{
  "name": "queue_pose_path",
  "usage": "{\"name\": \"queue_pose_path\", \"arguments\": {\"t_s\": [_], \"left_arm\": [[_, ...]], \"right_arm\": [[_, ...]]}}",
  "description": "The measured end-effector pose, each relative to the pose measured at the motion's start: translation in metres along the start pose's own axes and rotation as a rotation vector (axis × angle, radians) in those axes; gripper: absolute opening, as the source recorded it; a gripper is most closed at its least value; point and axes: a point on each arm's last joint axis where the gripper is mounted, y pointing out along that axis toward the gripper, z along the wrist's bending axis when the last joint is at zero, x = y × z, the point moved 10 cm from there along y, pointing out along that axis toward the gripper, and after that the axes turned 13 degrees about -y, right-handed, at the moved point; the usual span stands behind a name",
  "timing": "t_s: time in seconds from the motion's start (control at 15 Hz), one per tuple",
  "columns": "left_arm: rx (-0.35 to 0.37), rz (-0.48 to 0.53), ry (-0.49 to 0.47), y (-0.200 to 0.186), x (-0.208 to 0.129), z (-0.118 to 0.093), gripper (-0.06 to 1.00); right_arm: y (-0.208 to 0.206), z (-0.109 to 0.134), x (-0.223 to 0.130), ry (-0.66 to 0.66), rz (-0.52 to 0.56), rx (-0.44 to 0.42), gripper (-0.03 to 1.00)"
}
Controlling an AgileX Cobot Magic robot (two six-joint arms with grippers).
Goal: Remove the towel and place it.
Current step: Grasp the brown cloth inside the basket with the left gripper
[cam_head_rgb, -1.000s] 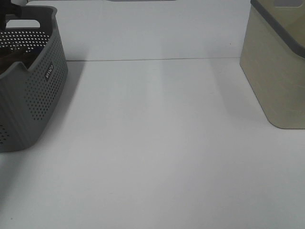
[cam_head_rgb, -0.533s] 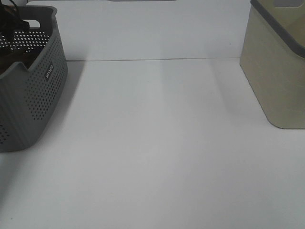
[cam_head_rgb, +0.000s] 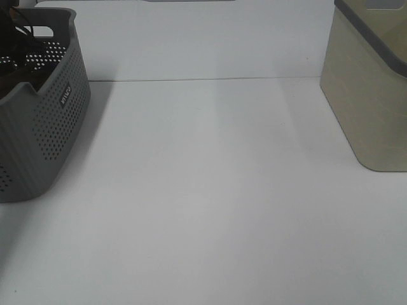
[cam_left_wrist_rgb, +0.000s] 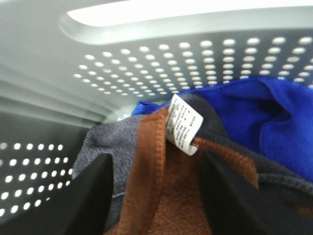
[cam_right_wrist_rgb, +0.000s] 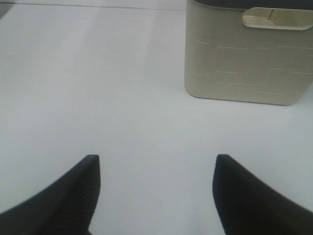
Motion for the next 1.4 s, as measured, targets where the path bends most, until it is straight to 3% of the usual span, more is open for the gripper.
{"name": "queue_pose_path", "arguments": {"t_s": [0.53, 0.8, 1.07, 1.4], "left_arm": [[0.010, 0.001, -0.003, 0.003, -0.001, 0.003, 0.44], [0.015, 0.008, -0.053, 0.006, -0.001, 0.017, 0.44], [0.001, 0.014, -0.070, 0.007, -0.002, 0.016, 0.42], [-0.004, 0.002, -0.069, 0.007, 0.001, 0.015, 0.12]], "right_arm": [[0.000, 0.000, 0.000, 0.000, 0.000, 0.000, 0.63], [0.000, 0.000, 0.000, 0.000, 0.000, 0.000, 0.63], [0.000, 0.000, 0.000, 0.000, 0.000, 0.000, 0.63], [0.000, 0.000, 0.000, 0.000, 0.000, 0.000, 0.63]]}}
